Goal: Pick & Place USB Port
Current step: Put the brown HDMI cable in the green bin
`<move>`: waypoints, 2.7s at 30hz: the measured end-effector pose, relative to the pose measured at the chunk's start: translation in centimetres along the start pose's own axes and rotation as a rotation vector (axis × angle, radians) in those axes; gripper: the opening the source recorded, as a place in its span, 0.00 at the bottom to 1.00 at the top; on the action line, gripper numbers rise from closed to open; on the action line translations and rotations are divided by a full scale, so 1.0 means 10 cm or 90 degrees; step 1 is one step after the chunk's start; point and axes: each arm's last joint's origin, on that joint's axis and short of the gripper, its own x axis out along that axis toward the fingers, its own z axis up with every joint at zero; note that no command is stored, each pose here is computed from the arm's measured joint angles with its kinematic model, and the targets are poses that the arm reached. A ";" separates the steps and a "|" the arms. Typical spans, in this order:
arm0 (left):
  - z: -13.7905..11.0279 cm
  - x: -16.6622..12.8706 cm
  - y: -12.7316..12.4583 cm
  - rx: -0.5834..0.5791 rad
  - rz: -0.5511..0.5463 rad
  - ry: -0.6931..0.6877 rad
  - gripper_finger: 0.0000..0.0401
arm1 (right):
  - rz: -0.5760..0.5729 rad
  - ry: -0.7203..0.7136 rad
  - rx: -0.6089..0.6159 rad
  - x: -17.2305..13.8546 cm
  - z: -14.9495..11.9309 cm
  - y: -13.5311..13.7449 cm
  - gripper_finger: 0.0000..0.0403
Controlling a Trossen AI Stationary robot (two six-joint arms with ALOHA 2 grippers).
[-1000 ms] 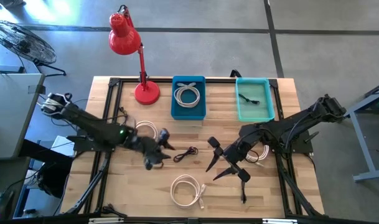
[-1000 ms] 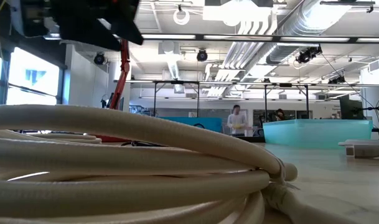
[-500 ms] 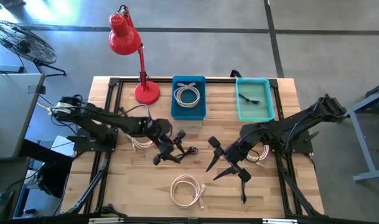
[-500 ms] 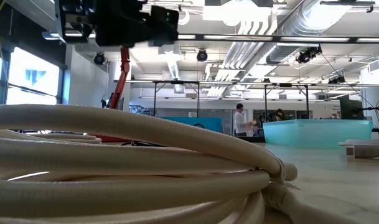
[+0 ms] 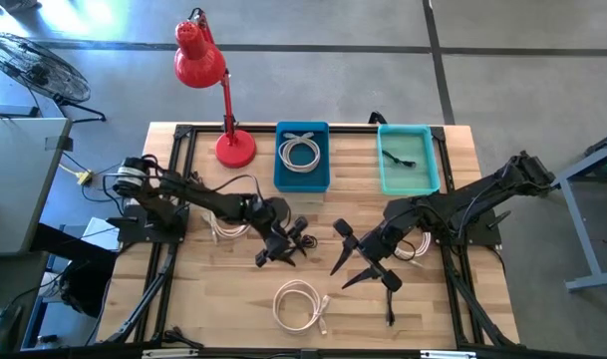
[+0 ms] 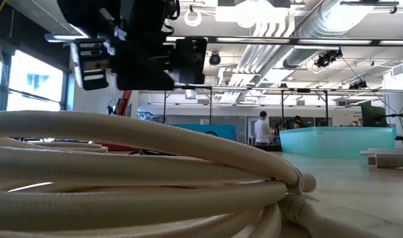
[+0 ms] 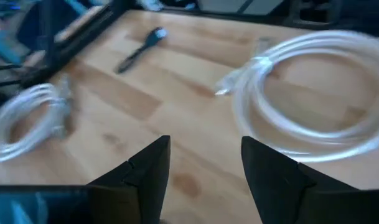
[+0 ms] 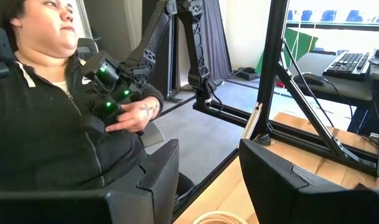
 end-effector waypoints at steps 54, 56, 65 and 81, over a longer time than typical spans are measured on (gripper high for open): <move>-0.03 0.05 -0.05 -0.035 0.007 0.032 0.48 | -0.623 0.464 0.572 -1.14 -0.45 0.46 0.40; -0.03 0.05 -0.05 -0.035 0.011 0.035 0.48 | -0.638 0.463 0.601 -1.13 -0.47 0.46 0.40; -0.03 0.05 -0.05 -0.038 0.008 0.038 0.48 | -0.742 0.588 0.747 -0.94 -0.74 0.44 0.40; -0.04 0.05 -0.07 -0.043 -0.001 0.042 0.48 | -0.760 0.804 0.750 -0.47 -1.31 0.34 0.40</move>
